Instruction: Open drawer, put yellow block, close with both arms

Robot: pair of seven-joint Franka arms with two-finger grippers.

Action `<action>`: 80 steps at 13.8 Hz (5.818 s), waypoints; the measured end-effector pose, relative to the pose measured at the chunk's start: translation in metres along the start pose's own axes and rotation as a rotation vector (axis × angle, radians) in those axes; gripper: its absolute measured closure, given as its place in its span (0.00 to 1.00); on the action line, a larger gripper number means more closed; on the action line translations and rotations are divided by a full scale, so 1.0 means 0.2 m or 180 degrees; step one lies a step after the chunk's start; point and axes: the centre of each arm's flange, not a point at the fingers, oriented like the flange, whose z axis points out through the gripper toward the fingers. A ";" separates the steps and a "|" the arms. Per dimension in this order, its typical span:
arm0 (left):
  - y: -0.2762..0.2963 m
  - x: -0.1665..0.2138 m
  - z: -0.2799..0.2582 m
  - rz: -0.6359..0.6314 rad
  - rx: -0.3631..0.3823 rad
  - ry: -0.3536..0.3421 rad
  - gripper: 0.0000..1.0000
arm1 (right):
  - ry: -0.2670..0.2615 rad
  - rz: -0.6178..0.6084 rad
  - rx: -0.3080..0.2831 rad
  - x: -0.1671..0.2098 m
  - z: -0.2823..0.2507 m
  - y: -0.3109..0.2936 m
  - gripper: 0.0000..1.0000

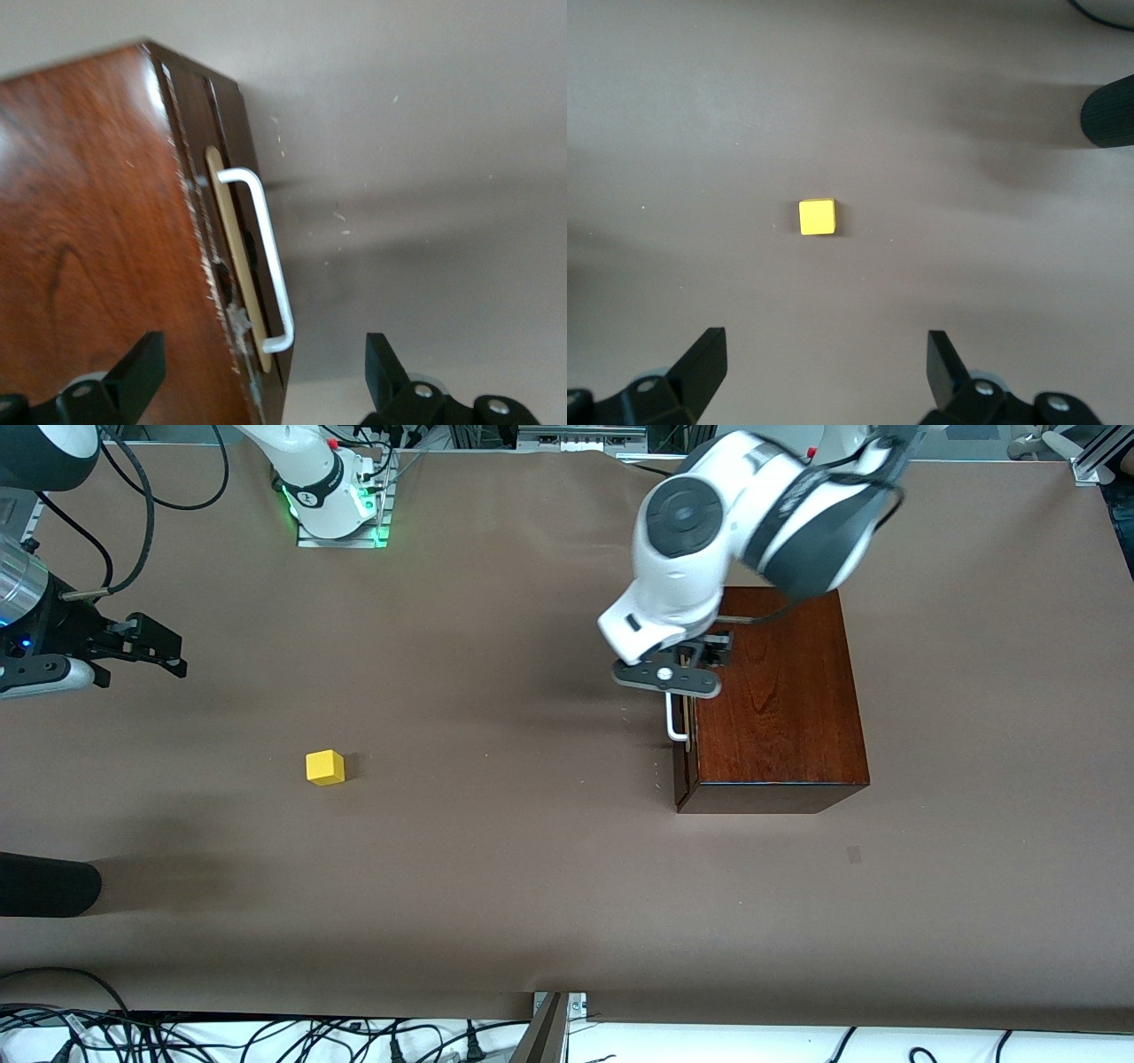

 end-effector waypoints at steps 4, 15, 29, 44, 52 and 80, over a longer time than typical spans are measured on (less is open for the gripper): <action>0.03 0.06 0.22 -0.0115 0.0205 -0.0166 0.00 | 0.0000 0.0001 0.0000 0.00 0.00 0.00 0.00; 0.22 0.05 0.57 -0.0394 0.0444 -0.0085 0.00 | 0.0000 -0.0001 0.0000 0.00 0.00 0.00 0.00; 0.28 0.07 0.80 -0.0466 0.0418 0.0090 0.00 | -0.0015 -0.0048 -0.0007 0.06 0.10 -0.04 0.00; 0.52 0.04 0.77 -0.0623 -0.0006 0.0466 0.00 | -0.0468 -0.0177 -0.0028 0.31 0.93 -0.16 0.00; 0.64 0.05 0.72 -0.0615 -0.0212 0.0513 0.00 | -0.0314 -0.0178 -0.0029 0.25 1.51 -0.20 0.00; -2.00 -0.07 -0.52 -0.0187 -0.0392 0.0486 0.00 | -0.0379 -0.0308 0.0124 0.28 1.63 -0.40 0.44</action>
